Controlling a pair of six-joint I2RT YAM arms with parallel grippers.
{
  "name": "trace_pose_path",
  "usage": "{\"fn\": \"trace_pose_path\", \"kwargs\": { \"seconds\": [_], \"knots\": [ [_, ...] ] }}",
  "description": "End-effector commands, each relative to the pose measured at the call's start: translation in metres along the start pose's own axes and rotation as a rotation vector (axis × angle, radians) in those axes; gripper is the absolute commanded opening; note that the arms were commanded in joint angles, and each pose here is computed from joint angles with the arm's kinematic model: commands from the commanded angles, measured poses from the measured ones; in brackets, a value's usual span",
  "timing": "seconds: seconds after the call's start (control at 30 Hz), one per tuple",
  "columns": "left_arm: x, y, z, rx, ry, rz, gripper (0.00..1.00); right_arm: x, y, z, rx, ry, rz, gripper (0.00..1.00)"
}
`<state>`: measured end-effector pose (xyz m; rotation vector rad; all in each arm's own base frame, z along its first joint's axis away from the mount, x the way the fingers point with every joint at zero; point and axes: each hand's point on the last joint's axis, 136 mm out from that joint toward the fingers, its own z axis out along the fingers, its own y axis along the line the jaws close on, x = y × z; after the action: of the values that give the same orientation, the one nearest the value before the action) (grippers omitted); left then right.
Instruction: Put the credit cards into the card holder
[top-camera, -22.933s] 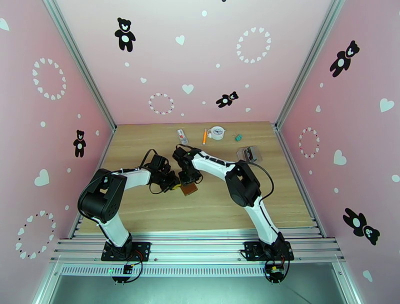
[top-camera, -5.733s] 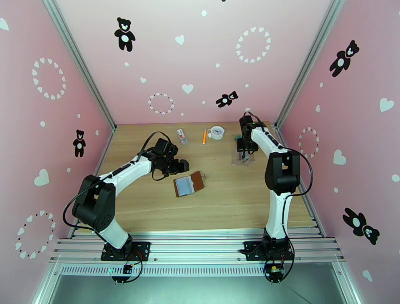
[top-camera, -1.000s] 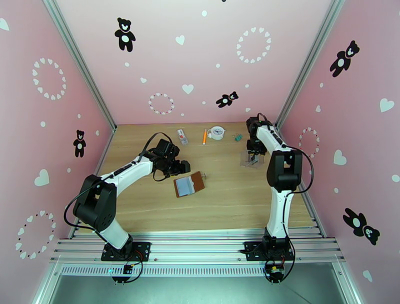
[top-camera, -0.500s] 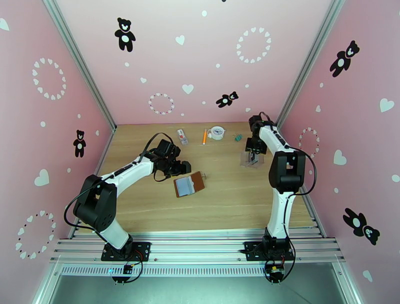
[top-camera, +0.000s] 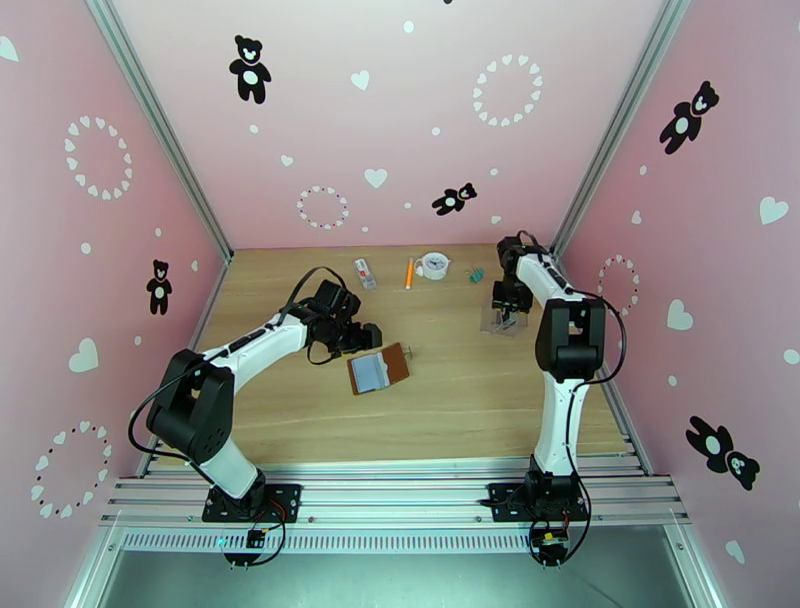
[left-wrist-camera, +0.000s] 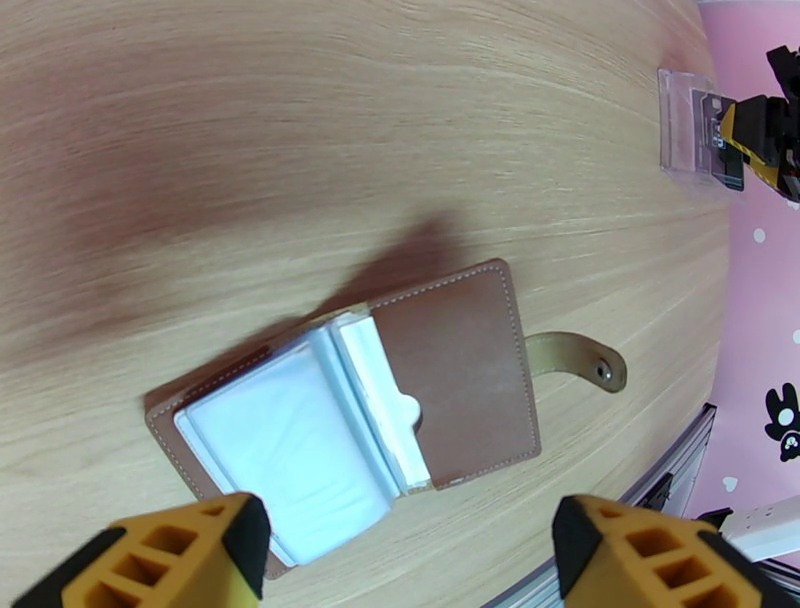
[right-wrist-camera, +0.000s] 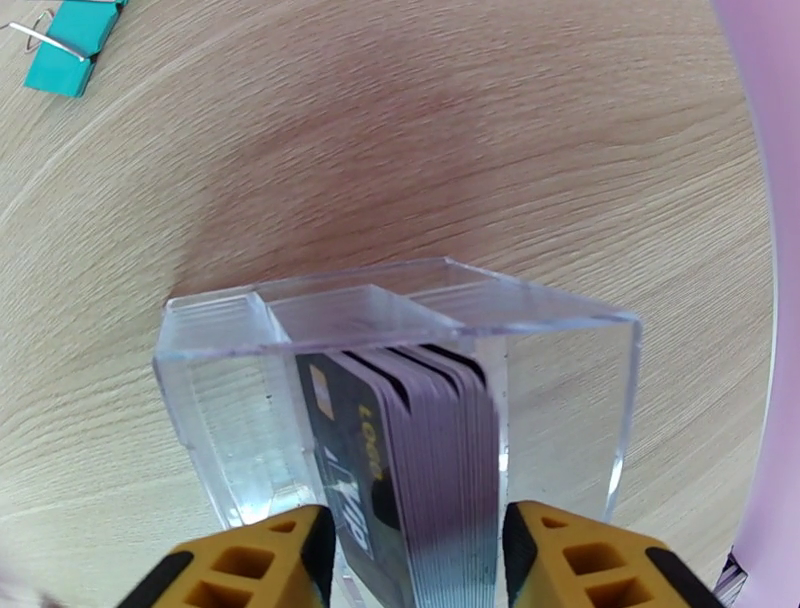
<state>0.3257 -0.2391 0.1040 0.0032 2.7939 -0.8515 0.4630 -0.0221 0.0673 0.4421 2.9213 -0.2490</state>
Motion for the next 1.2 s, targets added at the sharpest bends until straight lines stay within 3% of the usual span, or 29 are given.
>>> {"fn": "trace_pose_path", "kwargs": {
  "seconds": [0.0, 0.43, 0.67, 0.83, 0.97, 1.17],
  "knots": [
    [0.003, -0.005, -0.003, 0.000, -0.004, 0.007, 0.80, 0.004, 0.000, 0.005, -0.005, 0.034, -0.003, 0.44],
    [0.001, -0.007, -0.001, 0.005, 0.000, 0.013, 0.80, 0.002, 0.000, -0.011, -0.013, 0.030, -0.015, 0.19],
    [0.000, -0.009, 0.000, 0.007, 0.002, 0.019, 0.80, 0.006, -0.003, -0.007, 0.008, 0.051, -0.027, 0.17],
    [0.001, -0.008, 0.001, 0.005, 0.007, 0.022, 0.80, 0.008, -0.002, -0.002, 0.013, 0.063, -0.029, 0.28],
    [0.000, -0.008, 0.001, 0.004, 0.007, 0.022, 0.80, 0.005, -0.003, -0.004, 0.015, 0.049, -0.022, 0.43],
    [-0.001, -0.008, 0.002, 0.006, 0.007, 0.024, 0.80, 0.002, -0.006, -0.005, 0.031, 0.042, -0.018, 0.49]
  ]
}}
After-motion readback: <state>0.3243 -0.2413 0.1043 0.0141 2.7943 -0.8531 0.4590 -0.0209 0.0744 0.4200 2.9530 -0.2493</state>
